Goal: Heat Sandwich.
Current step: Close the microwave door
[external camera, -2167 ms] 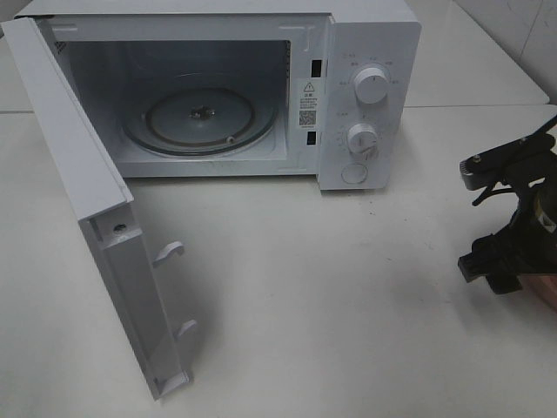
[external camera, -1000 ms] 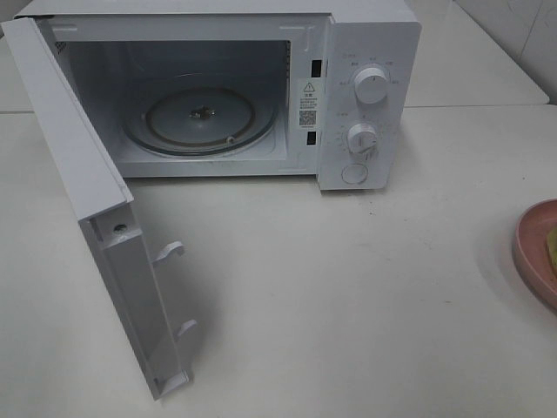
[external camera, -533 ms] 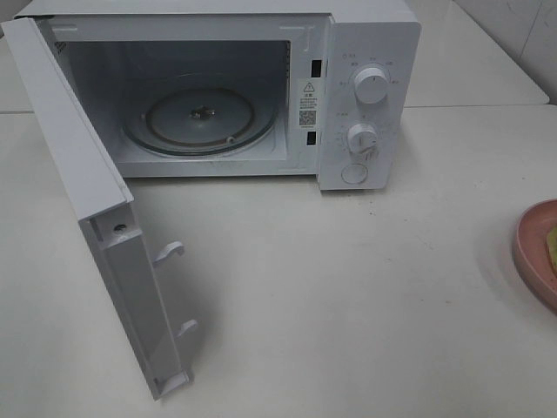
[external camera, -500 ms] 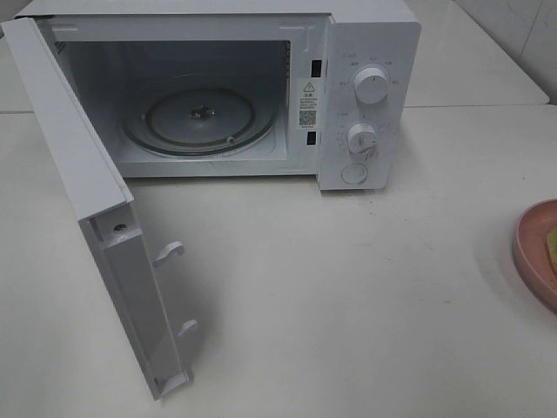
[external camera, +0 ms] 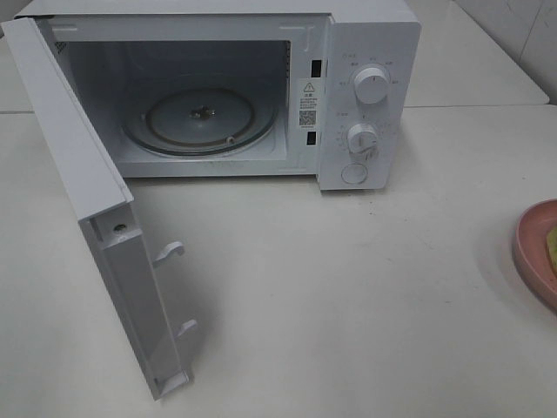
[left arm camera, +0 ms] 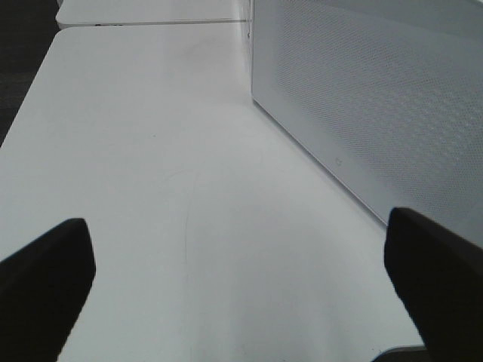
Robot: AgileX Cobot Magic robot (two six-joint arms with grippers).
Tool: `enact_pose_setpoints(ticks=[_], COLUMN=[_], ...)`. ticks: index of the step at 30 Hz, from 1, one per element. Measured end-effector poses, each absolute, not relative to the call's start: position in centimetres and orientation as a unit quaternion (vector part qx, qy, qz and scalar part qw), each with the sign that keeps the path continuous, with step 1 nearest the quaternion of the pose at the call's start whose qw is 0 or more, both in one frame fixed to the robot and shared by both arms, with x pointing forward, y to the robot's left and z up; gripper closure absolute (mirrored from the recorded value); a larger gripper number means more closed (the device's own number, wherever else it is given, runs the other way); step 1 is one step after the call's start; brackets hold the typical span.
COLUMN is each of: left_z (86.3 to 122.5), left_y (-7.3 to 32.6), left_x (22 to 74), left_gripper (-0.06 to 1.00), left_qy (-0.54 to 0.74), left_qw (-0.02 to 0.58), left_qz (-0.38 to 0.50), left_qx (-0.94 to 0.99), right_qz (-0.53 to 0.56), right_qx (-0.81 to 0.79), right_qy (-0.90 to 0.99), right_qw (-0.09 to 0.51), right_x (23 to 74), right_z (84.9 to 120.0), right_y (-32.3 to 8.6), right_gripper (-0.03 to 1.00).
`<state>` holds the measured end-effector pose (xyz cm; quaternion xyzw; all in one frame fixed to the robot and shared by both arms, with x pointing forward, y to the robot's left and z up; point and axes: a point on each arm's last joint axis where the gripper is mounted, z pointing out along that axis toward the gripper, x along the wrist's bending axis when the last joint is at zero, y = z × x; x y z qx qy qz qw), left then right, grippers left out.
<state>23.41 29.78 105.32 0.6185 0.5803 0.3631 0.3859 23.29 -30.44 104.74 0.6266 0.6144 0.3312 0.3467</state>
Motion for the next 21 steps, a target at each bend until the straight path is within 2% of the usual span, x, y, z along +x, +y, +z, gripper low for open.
enact_pose_setpoints(ticks=[21], left_z=[105.32], left_y=[29.78], left_x=[23.41], left_gripper=[-0.04], left_qy=[0.580], left_qw=[0.386], left_qz=[0.363], left_qx=[0.618], right_qz=[0.343], right_qx=[0.619], right_qy=[0.615], right_qw=[0.349], right_x=[22.92], right_z=[104.70], right_y=[-30.30], right_gripper=[0.20])
